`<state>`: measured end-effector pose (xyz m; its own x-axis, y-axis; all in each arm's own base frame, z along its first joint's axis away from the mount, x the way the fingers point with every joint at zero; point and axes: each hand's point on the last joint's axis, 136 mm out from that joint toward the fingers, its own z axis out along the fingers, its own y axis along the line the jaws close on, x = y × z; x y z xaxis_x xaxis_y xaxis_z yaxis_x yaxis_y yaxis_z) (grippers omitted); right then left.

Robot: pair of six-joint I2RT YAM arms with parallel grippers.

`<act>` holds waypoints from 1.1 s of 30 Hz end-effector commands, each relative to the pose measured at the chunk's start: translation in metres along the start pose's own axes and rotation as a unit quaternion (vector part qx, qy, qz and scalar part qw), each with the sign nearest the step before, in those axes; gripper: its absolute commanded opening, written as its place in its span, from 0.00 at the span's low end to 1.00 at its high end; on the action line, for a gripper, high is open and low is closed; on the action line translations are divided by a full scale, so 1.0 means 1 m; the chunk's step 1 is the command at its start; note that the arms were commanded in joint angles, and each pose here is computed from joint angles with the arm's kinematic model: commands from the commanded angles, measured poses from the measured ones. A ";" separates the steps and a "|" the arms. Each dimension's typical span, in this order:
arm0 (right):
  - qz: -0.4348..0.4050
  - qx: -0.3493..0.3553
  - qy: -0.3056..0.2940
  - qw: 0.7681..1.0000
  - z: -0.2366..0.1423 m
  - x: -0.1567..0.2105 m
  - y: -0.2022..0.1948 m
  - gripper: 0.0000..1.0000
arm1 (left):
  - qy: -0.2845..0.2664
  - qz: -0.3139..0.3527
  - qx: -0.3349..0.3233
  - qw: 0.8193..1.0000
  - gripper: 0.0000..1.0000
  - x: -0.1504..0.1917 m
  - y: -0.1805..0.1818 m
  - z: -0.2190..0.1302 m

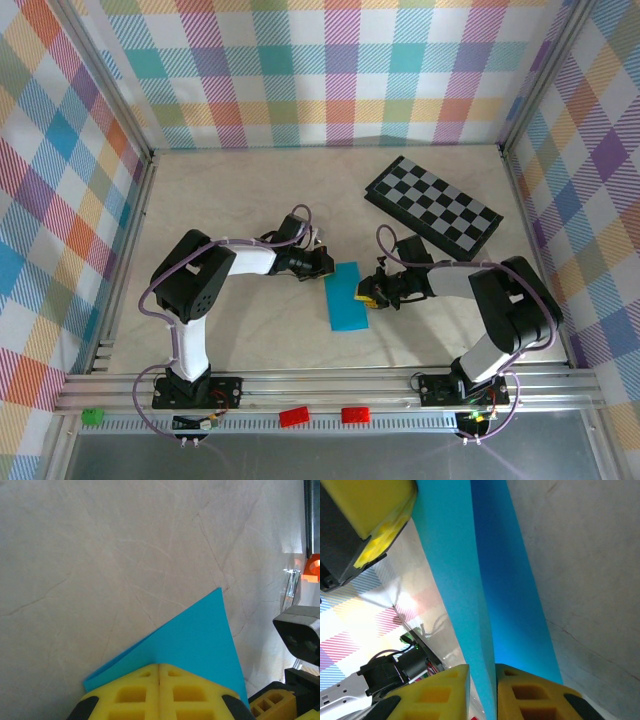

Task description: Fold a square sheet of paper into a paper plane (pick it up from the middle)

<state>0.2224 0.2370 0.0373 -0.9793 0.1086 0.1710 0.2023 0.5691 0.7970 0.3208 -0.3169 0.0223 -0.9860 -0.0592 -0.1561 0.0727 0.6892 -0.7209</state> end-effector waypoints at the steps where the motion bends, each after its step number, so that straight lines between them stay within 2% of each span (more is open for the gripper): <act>1: -0.020 -0.010 0.007 1.000 -0.003 -0.004 0.005 0.19 | 0.019 -0.014 -0.009 1.000 0.05 0.007 0.005 0.000; 3: -0.022 -0.014 0.008 1.000 -0.004 -0.006 0.006 0.12 | 0.018 -0.012 -0.007 1.000 0.06 0.006 0.002 -0.003; 7: -0.024 -0.019 0.011 0.999 -0.004 -0.009 0.009 0.06 | -0.019 0.023 0.029 0.999 0.22 -0.001 -0.030 -0.026; 14: -0.005 -0.051 -0.010 0.999 -0.001 -0.023 0.023 0.05 | -0.109 0.072 0.037 0.991 0.49 -0.002 -0.057 -0.086; 19: 0.011 -0.047 -0.036 0.998 0.013 -0.033 0.029 0.06 | -0.148 0.081 0.035 0.985 0.51 0.018 -0.050 -0.112; 23: 0.021 -0.041 -0.047 0.998 0.022 -0.032 0.027 0.09 | -0.157 0.084 0.051 0.983 0.51 0.035 -0.046 -0.120; 26: 0.008 -0.040 -0.045 0.998 0.021 -0.028 0.024 0.15 | -0.147 0.125 0.072 0.979 0.50 0.054 -0.055 -0.120; 28: -0.010 -0.047 -0.019 0.999 0.022 -0.022 0.028 0.18 | -0.152 0.160 0.074 0.973 0.50 0.064 -0.061 -0.122; 33: -0.027 -0.039 -0.001 0.999 0.018 -0.017 0.026 0.14 | -0.135 0.202 0.072 0.967 0.48 0.079 -0.067 -0.117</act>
<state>0.2462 0.2643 0.0403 -0.9805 0.1335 0.1439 0.1925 0.5098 0.8384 0.2205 -0.2779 0.1275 -0.8465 -0.0351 -0.5313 0.4050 0.6051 -0.6854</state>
